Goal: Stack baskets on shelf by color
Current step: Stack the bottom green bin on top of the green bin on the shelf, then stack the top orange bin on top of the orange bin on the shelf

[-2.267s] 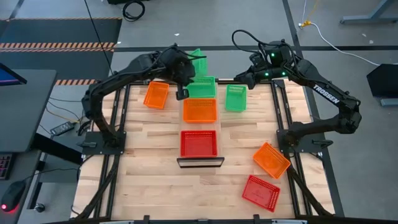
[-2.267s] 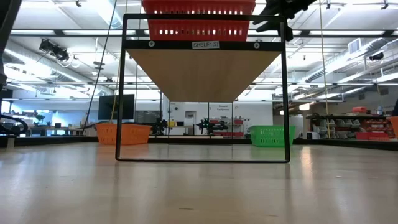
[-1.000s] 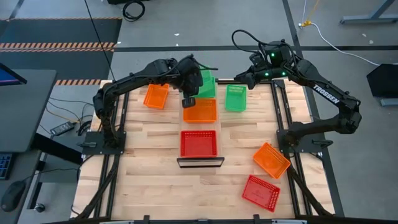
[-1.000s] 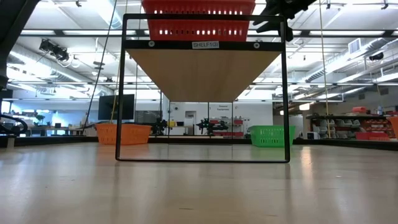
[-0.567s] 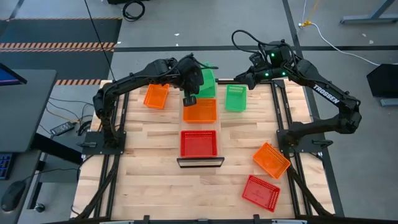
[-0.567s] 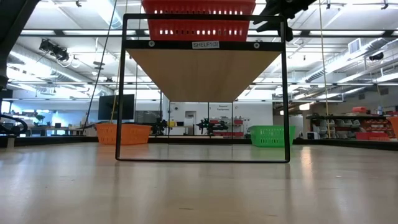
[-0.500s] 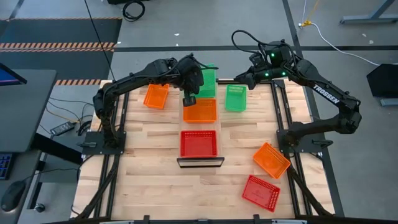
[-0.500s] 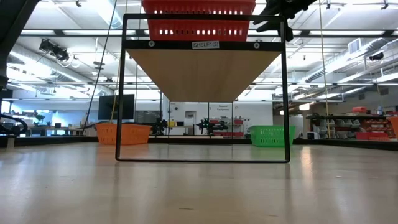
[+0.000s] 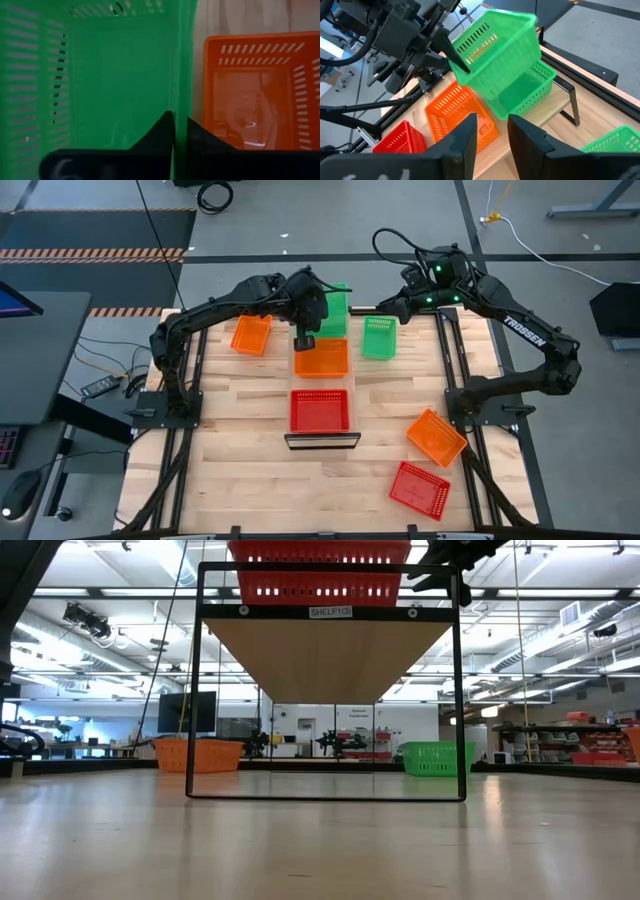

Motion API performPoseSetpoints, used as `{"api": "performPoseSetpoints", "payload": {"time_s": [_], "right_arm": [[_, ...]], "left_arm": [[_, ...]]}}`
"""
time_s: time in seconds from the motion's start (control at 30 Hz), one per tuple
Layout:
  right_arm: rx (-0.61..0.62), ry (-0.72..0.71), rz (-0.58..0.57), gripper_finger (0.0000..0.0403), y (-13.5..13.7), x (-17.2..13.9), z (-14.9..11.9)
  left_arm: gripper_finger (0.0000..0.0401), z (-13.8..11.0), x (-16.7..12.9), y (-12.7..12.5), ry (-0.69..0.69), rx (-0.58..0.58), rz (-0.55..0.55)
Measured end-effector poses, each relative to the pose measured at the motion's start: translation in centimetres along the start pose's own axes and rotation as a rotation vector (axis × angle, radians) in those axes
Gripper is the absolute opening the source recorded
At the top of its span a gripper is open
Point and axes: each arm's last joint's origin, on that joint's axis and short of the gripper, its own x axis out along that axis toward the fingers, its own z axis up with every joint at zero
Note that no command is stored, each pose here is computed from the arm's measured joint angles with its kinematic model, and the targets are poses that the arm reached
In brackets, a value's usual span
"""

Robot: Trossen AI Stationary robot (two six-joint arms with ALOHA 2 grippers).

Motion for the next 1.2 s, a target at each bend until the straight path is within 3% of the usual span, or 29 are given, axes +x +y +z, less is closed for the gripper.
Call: {"api": "performPoseSetpoints", "payload": {"time_s": [0.43,0.77,0.97,1.2], "right_arm": [[0.007,0.0,0.0,0.0115,0.0,0.0,0.0],[-0.025,0.022,-0.011,0.0115,-0.1,0.0,-0.2],[-0.083,0.131,-0.114,0.0115,-0.7,-0.1,-1.5],[-0.08,0.144,-0.118,0.0115,-0.7,-0.1,-1.6]], "left_arm": [[0.0075,0.1,0.1,0.0,-0.008,-0.004,0.003],[0.0081,-0.3,-0.1,0.2,0.022,-0.058,0.008],[0.0068,-1.2,-2.3,1.8,-0.017,-0.194,0.012],[0.0053,-3.7,-5.1,5.4,-0.032,-0.455,0.055]]}}
